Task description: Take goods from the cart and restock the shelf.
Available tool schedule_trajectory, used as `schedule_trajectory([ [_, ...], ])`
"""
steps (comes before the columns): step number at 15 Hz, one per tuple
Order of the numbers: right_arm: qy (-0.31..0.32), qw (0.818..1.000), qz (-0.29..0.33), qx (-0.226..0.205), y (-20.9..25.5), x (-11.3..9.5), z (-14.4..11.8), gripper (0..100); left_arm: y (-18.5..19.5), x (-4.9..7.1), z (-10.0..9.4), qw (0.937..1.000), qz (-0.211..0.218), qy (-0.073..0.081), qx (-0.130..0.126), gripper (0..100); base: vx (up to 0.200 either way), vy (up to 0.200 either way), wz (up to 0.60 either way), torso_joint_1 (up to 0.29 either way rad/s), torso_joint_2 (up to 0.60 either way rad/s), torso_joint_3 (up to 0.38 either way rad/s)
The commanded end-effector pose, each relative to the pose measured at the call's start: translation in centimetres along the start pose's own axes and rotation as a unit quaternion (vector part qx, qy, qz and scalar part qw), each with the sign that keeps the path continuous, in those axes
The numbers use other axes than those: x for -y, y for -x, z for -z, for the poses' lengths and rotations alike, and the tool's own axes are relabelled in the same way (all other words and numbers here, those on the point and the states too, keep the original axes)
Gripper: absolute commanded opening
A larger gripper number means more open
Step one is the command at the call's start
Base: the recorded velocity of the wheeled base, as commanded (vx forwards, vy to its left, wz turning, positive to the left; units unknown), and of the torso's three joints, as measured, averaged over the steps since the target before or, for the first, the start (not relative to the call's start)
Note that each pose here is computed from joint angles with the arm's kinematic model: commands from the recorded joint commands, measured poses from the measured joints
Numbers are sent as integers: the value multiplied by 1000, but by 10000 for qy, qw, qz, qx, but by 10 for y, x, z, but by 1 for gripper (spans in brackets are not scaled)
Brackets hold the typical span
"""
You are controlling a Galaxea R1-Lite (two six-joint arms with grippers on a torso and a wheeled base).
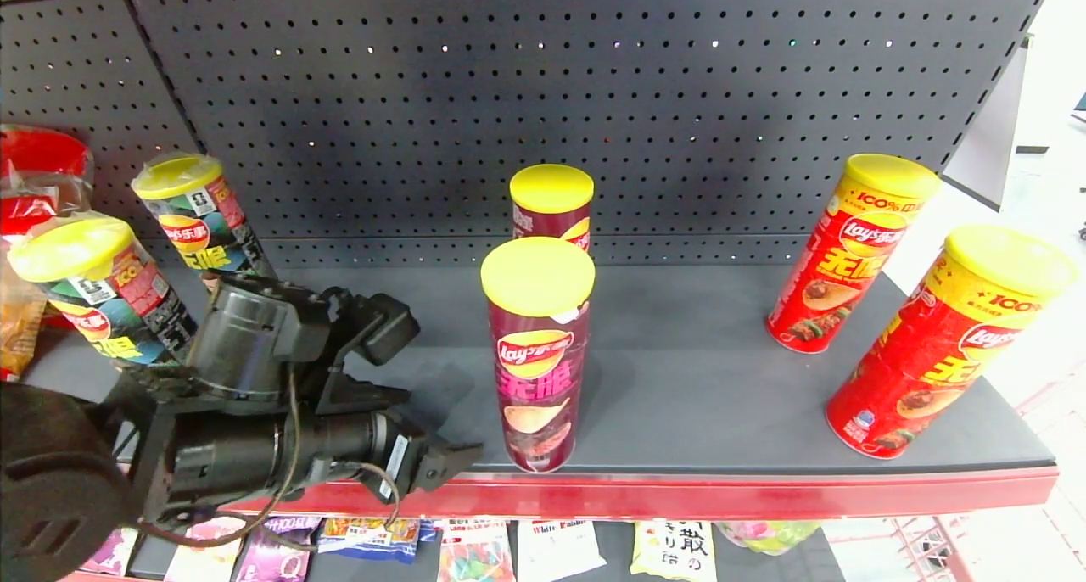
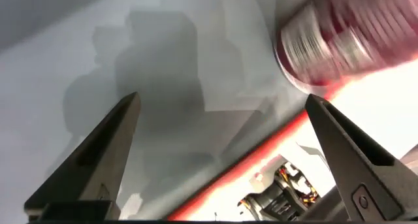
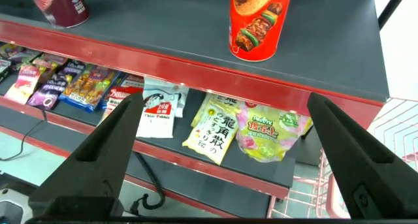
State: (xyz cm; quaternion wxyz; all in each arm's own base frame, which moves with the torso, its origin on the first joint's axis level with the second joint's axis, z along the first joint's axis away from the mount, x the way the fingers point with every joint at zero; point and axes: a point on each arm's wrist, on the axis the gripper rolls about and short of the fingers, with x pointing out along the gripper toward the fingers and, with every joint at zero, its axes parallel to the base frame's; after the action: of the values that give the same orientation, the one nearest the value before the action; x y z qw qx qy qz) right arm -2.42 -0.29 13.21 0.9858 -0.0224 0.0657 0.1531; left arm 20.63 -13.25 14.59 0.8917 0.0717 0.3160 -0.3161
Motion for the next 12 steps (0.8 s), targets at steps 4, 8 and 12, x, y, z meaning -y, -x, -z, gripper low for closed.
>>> schedule_trajectory([
  [4, -44, 9987, 212, -453, -1, 0, 3, 100, 137, 8, 80, 9888, -1068, 344, 988, 100, 0, 0, 0, 0, 0, 0],
  [8, -178, 9867, 1418, -772, 0, -2, 9, 100, 213, 22, 129, 9551, -2567, 1345, 607, 100, 0, 0, 0, 0, 0, 0],
  [12, -306, 9688, 2287, -900, 5, -11, 24, 100, 217, 43, 167, 9130, -3342, 2159, 900, 100, 0, 0, 0, 0, 0, 0],
])
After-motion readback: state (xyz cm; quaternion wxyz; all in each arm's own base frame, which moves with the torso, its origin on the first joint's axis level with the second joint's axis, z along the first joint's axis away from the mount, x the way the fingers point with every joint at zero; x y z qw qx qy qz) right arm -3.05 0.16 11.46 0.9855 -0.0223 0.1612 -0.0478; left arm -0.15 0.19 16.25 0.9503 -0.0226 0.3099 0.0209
